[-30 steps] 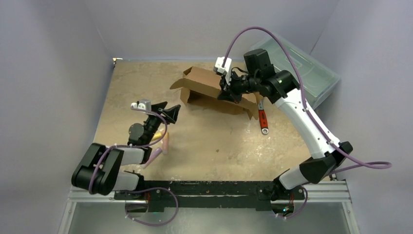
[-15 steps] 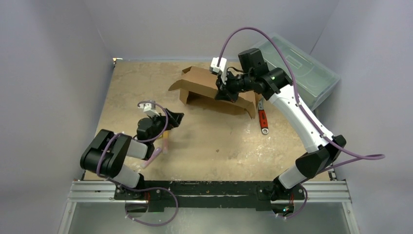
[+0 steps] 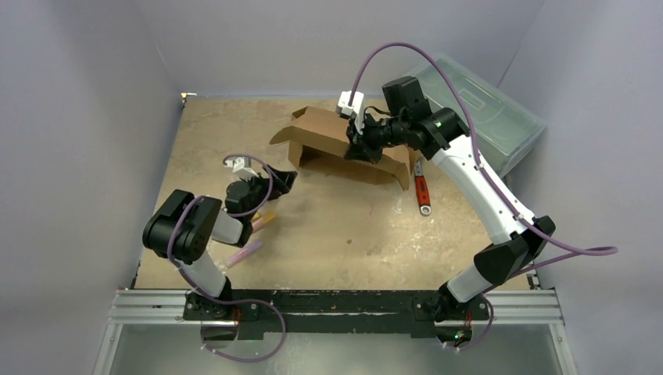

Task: Fold the paper box
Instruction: Fold the paper box at the center of the board.

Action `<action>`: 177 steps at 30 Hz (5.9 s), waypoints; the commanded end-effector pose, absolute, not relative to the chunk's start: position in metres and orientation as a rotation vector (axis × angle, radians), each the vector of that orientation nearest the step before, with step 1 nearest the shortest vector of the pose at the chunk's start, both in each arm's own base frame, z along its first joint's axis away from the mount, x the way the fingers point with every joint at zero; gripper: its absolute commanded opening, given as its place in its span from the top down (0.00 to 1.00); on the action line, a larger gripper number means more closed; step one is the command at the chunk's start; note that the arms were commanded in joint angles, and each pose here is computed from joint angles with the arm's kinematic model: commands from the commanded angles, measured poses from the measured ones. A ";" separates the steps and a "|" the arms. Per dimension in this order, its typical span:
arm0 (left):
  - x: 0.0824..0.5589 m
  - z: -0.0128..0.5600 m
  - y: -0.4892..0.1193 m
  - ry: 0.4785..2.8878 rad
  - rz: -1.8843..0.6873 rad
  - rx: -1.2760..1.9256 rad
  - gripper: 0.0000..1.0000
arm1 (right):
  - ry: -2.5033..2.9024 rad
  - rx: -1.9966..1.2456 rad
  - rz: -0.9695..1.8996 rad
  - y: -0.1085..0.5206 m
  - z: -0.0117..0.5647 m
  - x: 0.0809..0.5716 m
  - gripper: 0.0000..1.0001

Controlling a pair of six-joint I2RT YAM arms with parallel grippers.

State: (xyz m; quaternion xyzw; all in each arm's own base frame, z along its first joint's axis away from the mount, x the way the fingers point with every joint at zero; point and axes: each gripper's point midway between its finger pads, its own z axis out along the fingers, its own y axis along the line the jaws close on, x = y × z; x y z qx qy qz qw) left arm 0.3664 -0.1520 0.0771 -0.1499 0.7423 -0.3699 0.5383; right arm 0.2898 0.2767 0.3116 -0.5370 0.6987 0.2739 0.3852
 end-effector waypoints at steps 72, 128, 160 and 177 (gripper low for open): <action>0.364 0.150 -0.135 1.581 -0.324 0.029 0.15 | 1.758 -1.288 0.914 0.300 0.335 0.284 1.00; 0.453 0.149 -0.159 1.408 -0.093 -0.079 0.69 | 1.757 -1.241 1.002 0.298 0.343 0.281 1.00; 0.338 0.181 -0.224 1.790 -0.575 0.101 1.00 | 1.727 -1.136 1.032 0.254 0.399 0.203 1.00; 0.322 0.172 -0.228 1.923 -0.608 0.094 1.00 | 1.819 -1.130 0.987 0.258 0.372 0.228 1.00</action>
